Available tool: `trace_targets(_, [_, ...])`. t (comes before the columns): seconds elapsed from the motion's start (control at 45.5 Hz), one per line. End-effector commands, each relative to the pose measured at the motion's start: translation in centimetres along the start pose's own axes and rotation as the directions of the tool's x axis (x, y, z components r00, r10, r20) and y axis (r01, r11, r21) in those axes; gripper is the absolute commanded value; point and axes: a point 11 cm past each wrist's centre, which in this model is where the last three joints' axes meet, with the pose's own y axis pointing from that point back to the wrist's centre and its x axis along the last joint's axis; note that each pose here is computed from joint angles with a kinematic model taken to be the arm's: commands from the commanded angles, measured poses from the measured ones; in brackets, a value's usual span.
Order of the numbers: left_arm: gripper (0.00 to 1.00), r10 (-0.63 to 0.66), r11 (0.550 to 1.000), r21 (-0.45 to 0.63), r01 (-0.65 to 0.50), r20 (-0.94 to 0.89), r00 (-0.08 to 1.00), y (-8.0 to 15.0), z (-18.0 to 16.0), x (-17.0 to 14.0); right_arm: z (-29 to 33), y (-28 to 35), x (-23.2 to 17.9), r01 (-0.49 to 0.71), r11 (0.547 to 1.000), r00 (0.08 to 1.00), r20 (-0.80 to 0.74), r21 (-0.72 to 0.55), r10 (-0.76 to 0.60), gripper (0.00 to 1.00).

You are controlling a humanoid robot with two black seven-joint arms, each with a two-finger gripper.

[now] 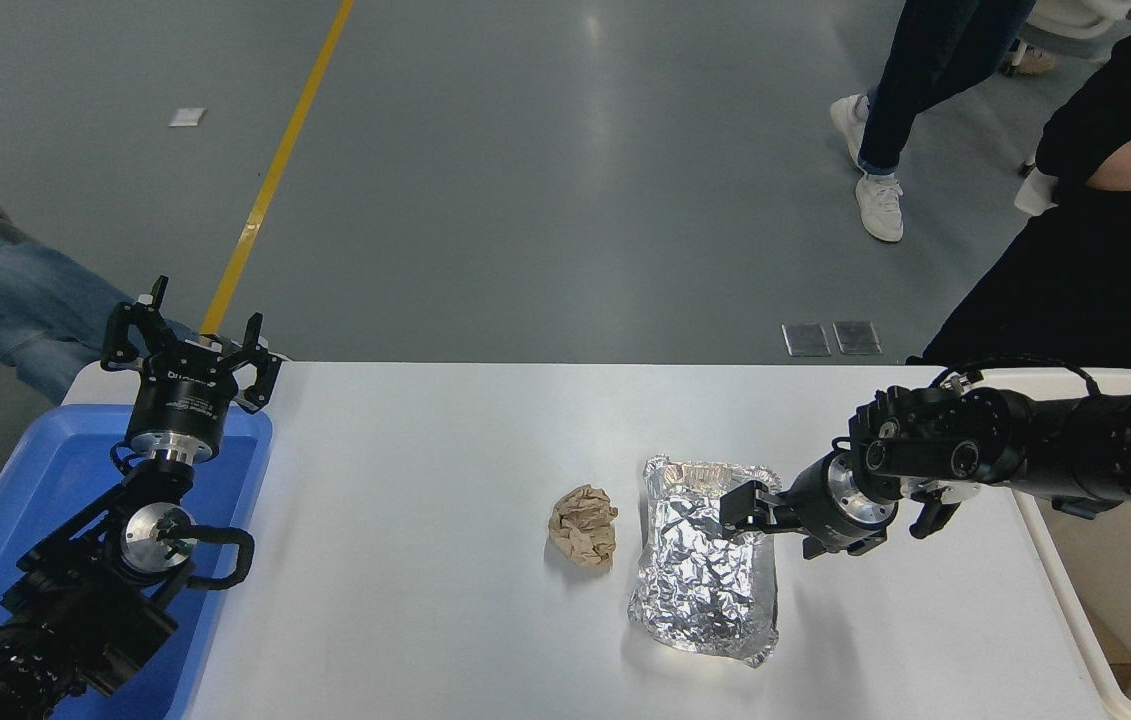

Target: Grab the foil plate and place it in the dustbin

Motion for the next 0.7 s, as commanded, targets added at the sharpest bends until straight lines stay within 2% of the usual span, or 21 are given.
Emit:
trace_targets(0.0, [0.99,0.0,1.0,0.0,0.0,0.0,1.0,0.0,0.0,0.0,0.83,-2.03,-1.11,-0.033,0.999,0.999,-0.002,-0.014,0.033,0.97])
trace_targets(0.132, [0.99,0.0,1.0,0.0,0.0,0.0,1.0,0.0,0.0,0.0,1.13,-2.27,-1.15,-0.056,0.998,0.998,-0.039,-0.025,0.055,0.83])
trace_targets(0.264, [0.99,0.0,1.0,0.0,0.0,0.0,1.0,0.0,0.0,0.0,1.22,-2.24,-1.0,-0.071,0.997,0.992,-0.107,-0.038,0.066,0.52])
trace_targets(0.352, [0.99,0.0,1.0,0.0,0.0,0.0,1.0,0.0,0.0,0.0,1.16,-2.14,-0.87,-0.073,0.997,0.991,-0.113,-0.038,0.069,0.36])
trace_targets(0.484, [0.99,0.0,1.0,0.0,0.0,0.0,1.0,0.0,0.0,0.0,1.19,-2.07,-0.83,-0.071,0.997,0.991,-0.115,-0.038,0.066,0.0])
trace_targets(0.681, [0.99,0.0,1.0,0.0,0.0,0.0,1.0,0.0,0.0,0.0,1.51,-1.5,-0.26,-0.075,0.996,0.991,-0.119,-0.047,0.069,0.0])
